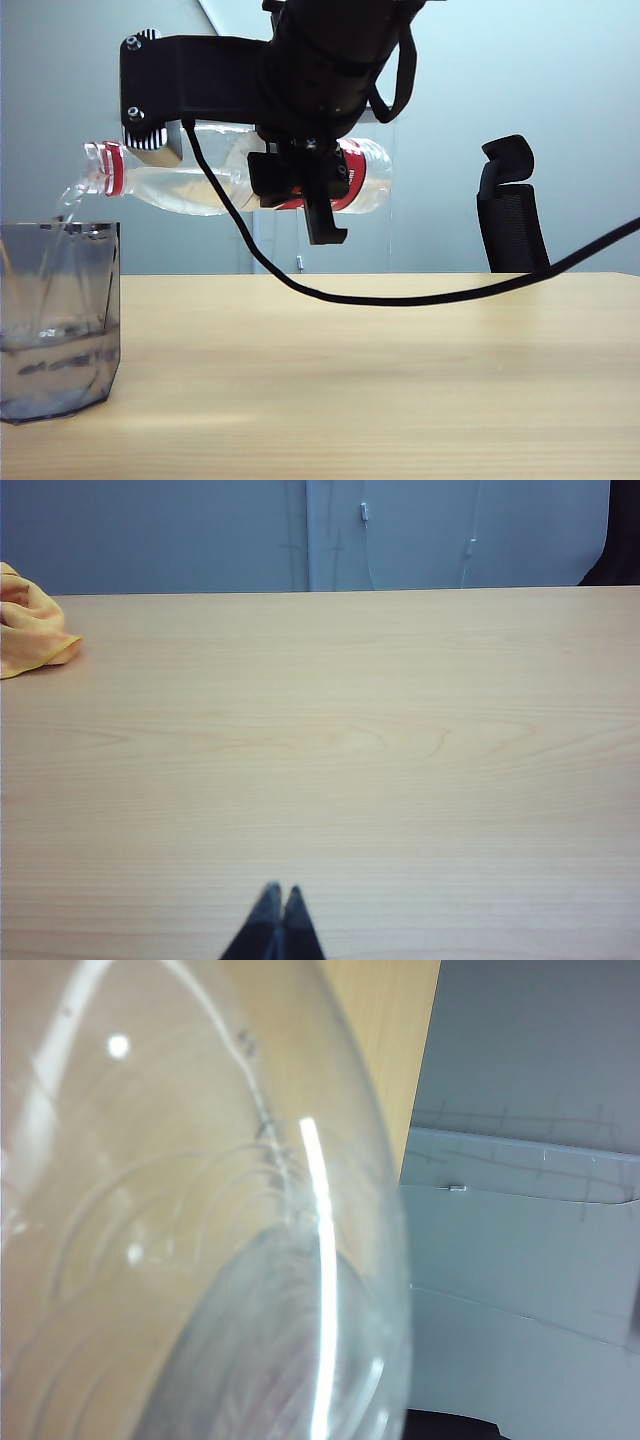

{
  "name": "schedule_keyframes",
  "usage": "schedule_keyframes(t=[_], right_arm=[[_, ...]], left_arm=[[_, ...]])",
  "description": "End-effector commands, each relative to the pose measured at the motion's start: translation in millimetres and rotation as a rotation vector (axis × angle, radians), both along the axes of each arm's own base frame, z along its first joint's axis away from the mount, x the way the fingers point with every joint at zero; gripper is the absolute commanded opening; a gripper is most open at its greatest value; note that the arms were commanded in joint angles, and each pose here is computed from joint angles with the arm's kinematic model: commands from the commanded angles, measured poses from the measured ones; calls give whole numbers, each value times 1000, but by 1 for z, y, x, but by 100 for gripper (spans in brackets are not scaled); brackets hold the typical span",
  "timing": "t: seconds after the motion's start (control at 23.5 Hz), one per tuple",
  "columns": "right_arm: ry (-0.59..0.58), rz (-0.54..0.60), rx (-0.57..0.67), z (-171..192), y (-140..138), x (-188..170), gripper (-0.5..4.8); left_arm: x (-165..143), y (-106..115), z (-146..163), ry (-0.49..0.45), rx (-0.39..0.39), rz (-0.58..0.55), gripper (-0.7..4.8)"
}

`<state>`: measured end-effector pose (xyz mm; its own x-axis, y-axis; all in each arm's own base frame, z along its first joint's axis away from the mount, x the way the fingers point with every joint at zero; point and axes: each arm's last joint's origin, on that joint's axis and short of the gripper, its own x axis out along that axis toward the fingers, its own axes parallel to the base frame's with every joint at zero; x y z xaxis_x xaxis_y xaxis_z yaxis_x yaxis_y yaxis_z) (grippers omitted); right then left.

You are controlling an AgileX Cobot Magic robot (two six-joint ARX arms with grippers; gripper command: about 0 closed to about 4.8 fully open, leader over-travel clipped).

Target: Pick up the mineral water bottle on the table and pour water into the mug until it's half full.

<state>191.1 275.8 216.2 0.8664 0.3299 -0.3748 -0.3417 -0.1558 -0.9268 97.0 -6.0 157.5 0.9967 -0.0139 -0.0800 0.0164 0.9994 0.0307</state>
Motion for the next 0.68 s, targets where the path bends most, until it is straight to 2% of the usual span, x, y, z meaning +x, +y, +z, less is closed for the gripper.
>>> schedule_keyframes(t=[0.04, 0.6, 0.68], right_arm=[[-41, -6, 59, 11, 2, 1, 166], [-38, -5, 58, 11, 2, 1, 166], [-22, -14, 89, 10, 2, 0, 166]], left_arm=[[0, 0, 2, -10, -4, 1, -2], [0, 0, 2, -10, -4, 1, -2], [0, 0, 2, -10, -4, 1, -2]])
